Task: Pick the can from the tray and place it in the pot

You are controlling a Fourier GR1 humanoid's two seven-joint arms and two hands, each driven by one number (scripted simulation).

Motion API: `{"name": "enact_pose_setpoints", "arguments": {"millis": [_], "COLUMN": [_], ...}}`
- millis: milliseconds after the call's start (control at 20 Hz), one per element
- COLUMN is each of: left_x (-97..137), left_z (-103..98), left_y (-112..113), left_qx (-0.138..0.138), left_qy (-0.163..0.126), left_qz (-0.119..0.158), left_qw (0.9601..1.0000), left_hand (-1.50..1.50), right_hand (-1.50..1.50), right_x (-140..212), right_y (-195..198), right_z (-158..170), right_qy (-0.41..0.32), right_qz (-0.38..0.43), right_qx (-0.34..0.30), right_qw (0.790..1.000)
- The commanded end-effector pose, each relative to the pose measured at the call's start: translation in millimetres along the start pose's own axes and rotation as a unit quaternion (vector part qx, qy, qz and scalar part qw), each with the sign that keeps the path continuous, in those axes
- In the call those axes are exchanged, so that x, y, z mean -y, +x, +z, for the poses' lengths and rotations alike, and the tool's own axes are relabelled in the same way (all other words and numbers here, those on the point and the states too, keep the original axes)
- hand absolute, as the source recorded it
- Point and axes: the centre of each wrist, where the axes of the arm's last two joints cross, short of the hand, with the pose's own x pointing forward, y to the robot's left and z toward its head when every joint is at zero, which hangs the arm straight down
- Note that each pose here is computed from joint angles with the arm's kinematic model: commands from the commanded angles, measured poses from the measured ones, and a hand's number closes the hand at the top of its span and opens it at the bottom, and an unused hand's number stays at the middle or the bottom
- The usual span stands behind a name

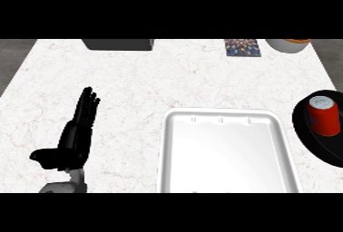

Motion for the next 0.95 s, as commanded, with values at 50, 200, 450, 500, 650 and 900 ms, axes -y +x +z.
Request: {"name": "enact_pose_setpoints", "arguments": {"millis": [50,200,450,500,650,900], "left_x": [12.9,7.2,12.5,5.4,-5.6,7.3], "left_z": [4.5,5.8,11.3,10.7,2.7,0.7], "left_y": [-11.4,-2.2,-0.9,6.4,-1.7,6.6], "left_qx": [0.001,0.002,0.003,0.006,0.004,0.009], "left_qy": [0.002,0.001,-0.006,-0.003,-0.007,-0.003], "left_qz": [0.003,0.001,0.008,0.006,-0.003,0.014], "left_qw": [1.0,1.0,0.9999,1.0,1.0,0.9999], "left_hand": [0.0,0.0,0.0,0.0,0.0,0.0], "right_hand": [-1.5,-1.5,-1.5,-1.5,-1.5,-1.5], "right_x": [32.1,42.7,57.3,52.3,65.0,78.7], "right_y": [-1.0,-1.8,8.5,-11.2,4.1,4.1], "right_z": [14.6,21.3,20.3,37.3,29.7,40.2], "right_qy": [-0.01,-0.021,-0.042,-0.04,-0.075,-0.108], "right_qz": [-0.025,-0.014,-0.002,-0.005,-0.037,-0.035], "right_qx": [0.022,0.015,0.011,0.018,0.022,0.009], "right_qw": [0.999,1.0,0.999,0.999,0.996,0.993]}}
